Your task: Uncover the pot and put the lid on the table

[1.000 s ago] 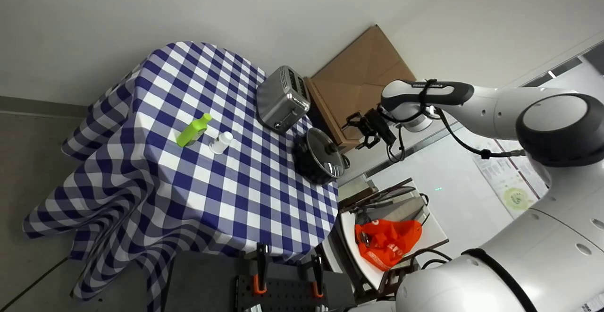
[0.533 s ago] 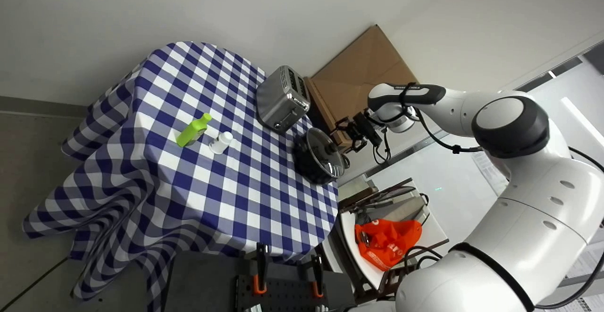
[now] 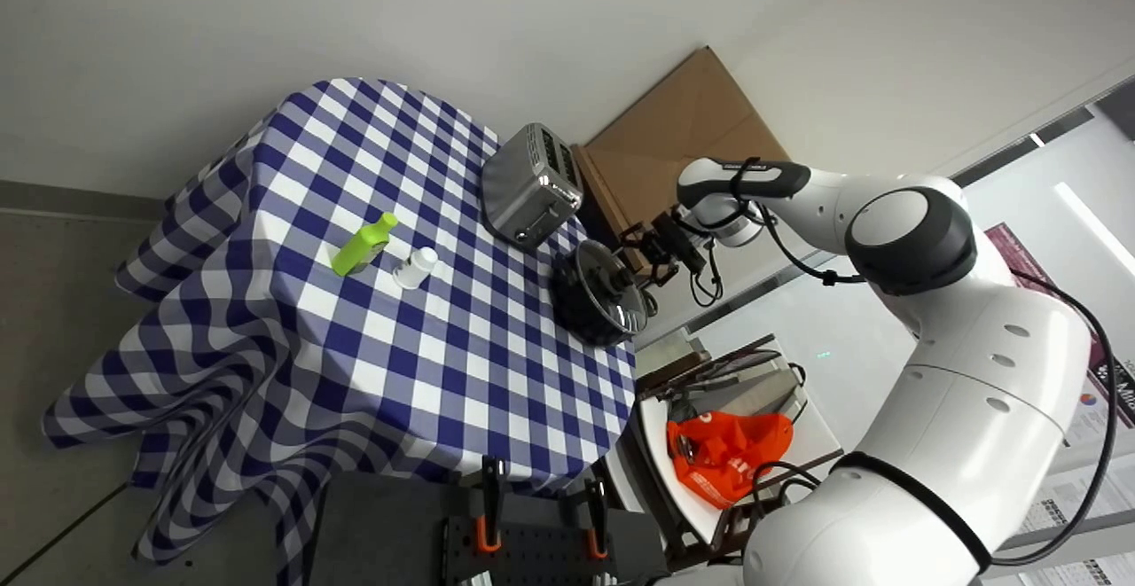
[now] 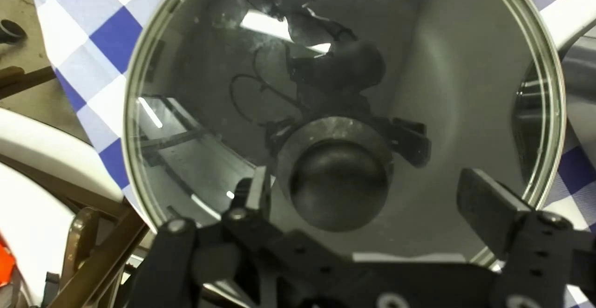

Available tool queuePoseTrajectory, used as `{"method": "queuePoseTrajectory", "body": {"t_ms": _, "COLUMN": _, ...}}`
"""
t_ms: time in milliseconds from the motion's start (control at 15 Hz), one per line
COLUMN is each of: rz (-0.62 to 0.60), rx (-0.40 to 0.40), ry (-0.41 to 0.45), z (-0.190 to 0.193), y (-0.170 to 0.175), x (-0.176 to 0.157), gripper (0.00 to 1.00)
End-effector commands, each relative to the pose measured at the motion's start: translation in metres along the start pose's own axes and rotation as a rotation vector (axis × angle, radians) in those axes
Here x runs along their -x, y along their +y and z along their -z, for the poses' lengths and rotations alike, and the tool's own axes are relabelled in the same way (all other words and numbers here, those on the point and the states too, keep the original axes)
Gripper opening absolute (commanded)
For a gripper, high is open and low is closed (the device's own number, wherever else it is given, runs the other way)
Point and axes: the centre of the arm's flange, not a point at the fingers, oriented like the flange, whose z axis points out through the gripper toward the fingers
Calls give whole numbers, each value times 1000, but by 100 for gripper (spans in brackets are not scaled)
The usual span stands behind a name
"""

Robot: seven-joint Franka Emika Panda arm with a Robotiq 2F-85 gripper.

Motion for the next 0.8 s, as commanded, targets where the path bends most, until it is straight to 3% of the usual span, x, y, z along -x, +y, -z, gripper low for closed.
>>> {"method": "queuePoseTrajectory", "body": {"t_ms": 0, "rz": 8, "rx": 5, "ry": -13, "z": 1, "y": -2, "x": -17, "gripper": 72}}
{"method": "queuePoseTrajectory", "body": {"t_ms": 400, "rz": 20, "rx": 18, "ry": -29, "z": 2, "y": -3, "x": -15, "gripper": 28}}
{"method": "queuePoseTrajectory", "body": {"t_ms": 733, "rz": 52, "rx": 19, "ry": -29, "z": 24, "y": -7, "x": -6, "gripper": 25}}
